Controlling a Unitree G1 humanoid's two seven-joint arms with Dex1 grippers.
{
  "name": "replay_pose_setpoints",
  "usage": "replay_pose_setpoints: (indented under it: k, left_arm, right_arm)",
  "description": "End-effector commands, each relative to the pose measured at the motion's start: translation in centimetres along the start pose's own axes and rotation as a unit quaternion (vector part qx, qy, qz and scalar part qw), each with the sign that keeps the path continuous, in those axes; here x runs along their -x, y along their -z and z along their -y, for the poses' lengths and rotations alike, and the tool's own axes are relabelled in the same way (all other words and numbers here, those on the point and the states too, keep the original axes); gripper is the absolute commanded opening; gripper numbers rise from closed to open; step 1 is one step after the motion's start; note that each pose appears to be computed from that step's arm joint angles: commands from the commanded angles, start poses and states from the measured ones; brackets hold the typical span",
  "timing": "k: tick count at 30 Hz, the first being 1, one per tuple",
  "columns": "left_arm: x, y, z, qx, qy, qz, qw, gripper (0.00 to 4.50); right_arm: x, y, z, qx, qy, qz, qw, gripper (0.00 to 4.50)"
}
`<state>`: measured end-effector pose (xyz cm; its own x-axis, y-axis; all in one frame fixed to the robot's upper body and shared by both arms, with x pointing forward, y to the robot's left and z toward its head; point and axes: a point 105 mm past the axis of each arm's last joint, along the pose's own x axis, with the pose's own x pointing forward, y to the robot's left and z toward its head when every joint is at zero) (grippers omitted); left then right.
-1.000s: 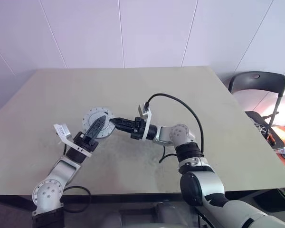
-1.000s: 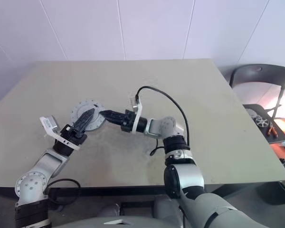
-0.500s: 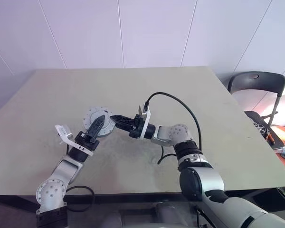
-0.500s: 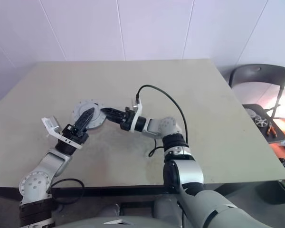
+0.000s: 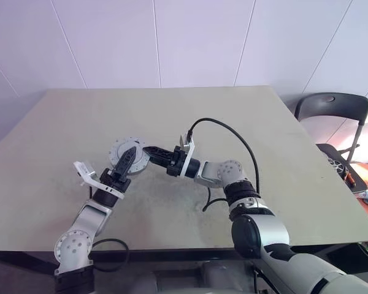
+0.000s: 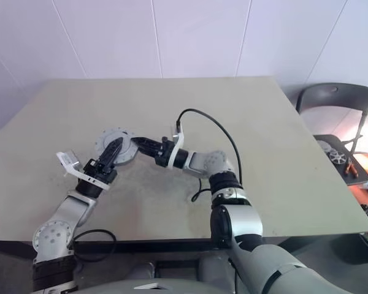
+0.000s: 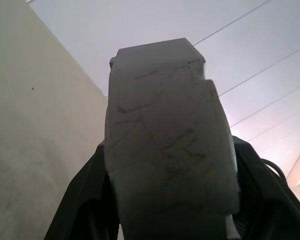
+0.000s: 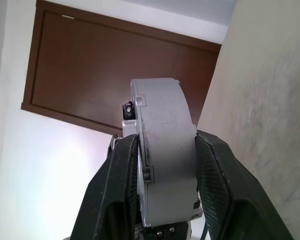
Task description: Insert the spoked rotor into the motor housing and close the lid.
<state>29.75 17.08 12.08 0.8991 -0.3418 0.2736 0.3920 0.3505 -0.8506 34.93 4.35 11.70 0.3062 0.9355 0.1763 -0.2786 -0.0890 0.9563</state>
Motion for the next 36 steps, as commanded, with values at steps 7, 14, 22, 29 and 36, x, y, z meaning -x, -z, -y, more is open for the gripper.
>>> replay_pose_setpoints:
  k: [7,14,22,29,36]
  left_arm:
    - [0.5,-4.3,0.5,-0.033,-0.001,0.097,0.995,2.30]
    - [1.5,-7.9,-1.9,-0.065,-0.080,0.176,0.979,2.30]
    - [4.2,-11.4,-9.2,-0.129,-0.279,0.186,0.933,2.30]
    - [2.7,-11.1,-9.4,-0.132,-0.250,0.153,0.947,2.30]
    - [0.9,-10.8,-7.3,-0.102,-0.163,0.130,0.973,2.30]
  right_arm:
    - [-1.6,-2.9,-3.1,0.044,-0.035,0.051,0.997,3.22]
    - [-1.7,-2.9,-3.7,0.074,-0.042,0.048,0.995,3.22]
    - [-3.0,-1.7,-5.8,0.245,-0.035,-0.002,0.969,3.22]
    - [-3.3,-1.2,-7.3,0.263,-0.067,-0.009,0.962,3.22]
    - [-3.2,-0.6,-7.3,0.266,-0.069,-0.020,0.961,3.22]
